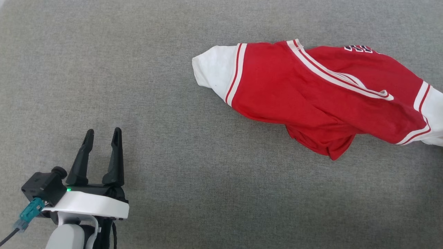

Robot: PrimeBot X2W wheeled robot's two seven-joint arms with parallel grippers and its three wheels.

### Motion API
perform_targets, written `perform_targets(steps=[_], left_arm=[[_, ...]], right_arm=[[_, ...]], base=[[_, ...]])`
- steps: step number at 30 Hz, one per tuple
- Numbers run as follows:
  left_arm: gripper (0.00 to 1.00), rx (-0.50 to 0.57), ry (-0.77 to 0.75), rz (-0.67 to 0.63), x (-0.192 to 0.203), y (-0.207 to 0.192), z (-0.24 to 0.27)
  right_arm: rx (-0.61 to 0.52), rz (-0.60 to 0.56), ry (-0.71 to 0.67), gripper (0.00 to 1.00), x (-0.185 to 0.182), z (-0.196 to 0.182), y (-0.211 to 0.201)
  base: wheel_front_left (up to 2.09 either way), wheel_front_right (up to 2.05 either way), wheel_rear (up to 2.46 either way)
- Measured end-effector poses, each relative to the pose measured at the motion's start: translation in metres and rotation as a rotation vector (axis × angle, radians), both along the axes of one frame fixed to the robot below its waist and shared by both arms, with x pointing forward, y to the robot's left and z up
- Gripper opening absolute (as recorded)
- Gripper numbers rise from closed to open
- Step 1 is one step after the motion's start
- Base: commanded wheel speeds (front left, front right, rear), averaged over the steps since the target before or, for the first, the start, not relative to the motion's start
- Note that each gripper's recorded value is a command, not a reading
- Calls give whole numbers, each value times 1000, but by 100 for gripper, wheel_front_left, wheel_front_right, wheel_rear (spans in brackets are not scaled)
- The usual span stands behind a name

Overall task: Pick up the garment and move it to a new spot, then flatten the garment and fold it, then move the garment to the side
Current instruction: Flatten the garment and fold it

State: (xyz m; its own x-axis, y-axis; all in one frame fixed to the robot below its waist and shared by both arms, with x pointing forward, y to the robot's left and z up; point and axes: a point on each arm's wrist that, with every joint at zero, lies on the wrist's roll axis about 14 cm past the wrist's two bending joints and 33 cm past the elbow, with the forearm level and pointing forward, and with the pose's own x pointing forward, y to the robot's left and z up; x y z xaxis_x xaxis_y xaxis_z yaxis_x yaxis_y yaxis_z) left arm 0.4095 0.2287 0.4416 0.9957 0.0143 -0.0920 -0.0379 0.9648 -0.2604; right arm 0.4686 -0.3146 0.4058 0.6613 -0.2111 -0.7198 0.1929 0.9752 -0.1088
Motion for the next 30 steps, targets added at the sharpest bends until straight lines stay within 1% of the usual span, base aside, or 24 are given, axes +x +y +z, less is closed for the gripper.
perform_targets(steps=[1, 6, 9, 11, 12, 14, 18, 23, 25, 27, 29, 30], left_arm=[[100, 1, -1, -2, 0, 0, 0], [100, 16, -8, -15, 1, 1, 4], [100, 35, -19, -50, 3, -3, 9], [100, 57, -29, -90, 6, -8, 13], [100, 57, -29, -90, 6, -8, 13], [100, 92, -48, -149, 12, -14, 21], [100, 204, -97, -301, 30, -26, 41], [100, 292, -124, -493, 56, -43, 59], [100, 331, -102, -582, 64, -52, 57], [100, 346, -72, -653, 75, -62, 56], [100, 360, -34, -714, 87, -72, 56], [100, 346, 3, -737, 92, -77, 53]], right_arm=[[-4, -5, -21, 100, 1, 2, -1], [-17, -16, -106, 100, 5, 11, -3], [-18, -25, -211, 100, 6, 25, -4], [-18, -30, -305, 100, 6, 39, -4], [-18, -30, -305, 100, 6, 39, -4], [-4, -38, -393, 100, 3, 50, 1], [-1, -38, -531, 100, -10, 69, 11], [-21, -27, -704, 100, -24, 99, 21], [-28, -23, -746, 100, -32, 105, 23], [-29, -13, -775, 100, -39, 109, 26], [-1, -32, -798, 100, -47, 108, 24], [9, -40, -804, 100, -50, 106, 23]], base=[[0, 0, 0], [0, 0, 0], [0, 0, 0], [0, 0, 0], [0, 0, 0], [0, 0, 0], [0, 0, 0], [0, 0, 0], [0, 0, 0], [0, 0, 0], [0, 0, 0], [0, 0, 0]])
